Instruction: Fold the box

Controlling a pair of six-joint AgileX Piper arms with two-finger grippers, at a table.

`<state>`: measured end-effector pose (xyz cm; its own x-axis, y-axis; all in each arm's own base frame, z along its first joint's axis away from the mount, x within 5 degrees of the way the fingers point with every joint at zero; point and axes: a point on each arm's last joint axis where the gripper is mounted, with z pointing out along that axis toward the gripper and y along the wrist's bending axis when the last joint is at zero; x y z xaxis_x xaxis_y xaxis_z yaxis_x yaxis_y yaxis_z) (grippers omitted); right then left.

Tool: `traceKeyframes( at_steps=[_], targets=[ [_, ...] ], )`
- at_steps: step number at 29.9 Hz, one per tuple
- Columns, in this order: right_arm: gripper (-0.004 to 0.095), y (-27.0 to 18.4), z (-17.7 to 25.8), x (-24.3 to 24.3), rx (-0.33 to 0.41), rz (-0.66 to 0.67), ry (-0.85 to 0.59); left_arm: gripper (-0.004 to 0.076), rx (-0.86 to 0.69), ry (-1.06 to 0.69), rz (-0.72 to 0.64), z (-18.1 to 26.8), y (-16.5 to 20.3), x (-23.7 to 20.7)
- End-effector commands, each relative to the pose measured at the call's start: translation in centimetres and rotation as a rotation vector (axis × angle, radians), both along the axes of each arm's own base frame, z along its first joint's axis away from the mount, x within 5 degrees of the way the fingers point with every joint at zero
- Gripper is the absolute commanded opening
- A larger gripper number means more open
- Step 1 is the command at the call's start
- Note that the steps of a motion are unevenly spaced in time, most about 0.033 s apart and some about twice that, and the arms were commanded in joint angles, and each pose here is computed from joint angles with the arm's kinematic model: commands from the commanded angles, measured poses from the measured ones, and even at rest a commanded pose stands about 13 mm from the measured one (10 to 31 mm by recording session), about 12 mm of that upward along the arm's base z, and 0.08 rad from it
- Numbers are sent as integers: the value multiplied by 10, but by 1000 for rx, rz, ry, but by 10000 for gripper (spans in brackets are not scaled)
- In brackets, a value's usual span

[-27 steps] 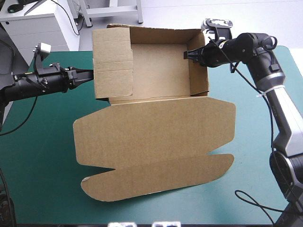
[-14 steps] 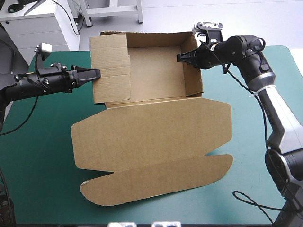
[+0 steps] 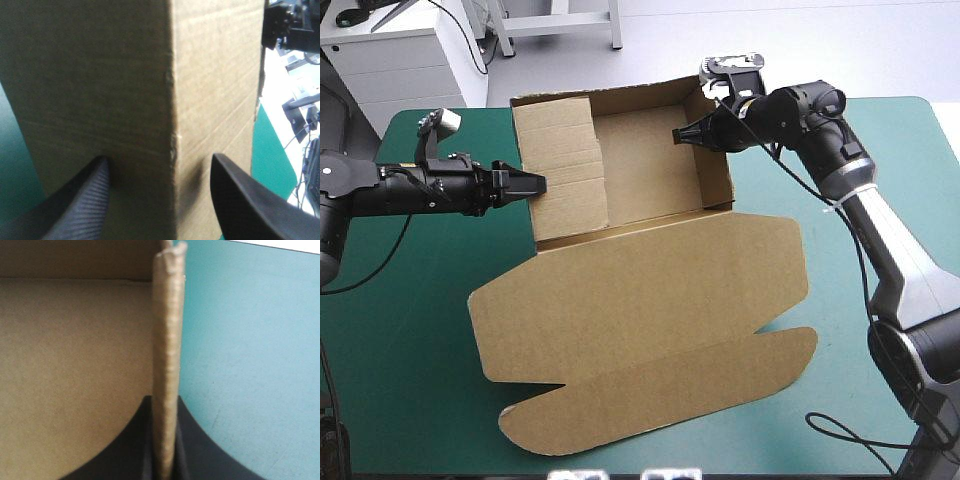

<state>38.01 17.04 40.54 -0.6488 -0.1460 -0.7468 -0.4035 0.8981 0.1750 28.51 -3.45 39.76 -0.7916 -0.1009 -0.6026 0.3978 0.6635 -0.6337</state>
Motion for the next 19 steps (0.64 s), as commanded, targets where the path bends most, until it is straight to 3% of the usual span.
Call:
traceKeyframes(
  at_steps=[1, 10, 15, 19],
  targets=[
    [5, 10, 35, -20, 77, 17, -117, 429, 0, -17, 29, 15, -5, -9],
    [5, 26, 33, -29, 53, 53, -109, 429, 257, -10, 144, 0, -25, -1],
    [5, 25, 30, -31, 23, 56, -74, 407, 313, -51, 201, 0, -30, 3],
    [4, 26, 30, -32, 46, 64, -58, 376, 349, -61, 211, -2, -28, 4]
  ],
)
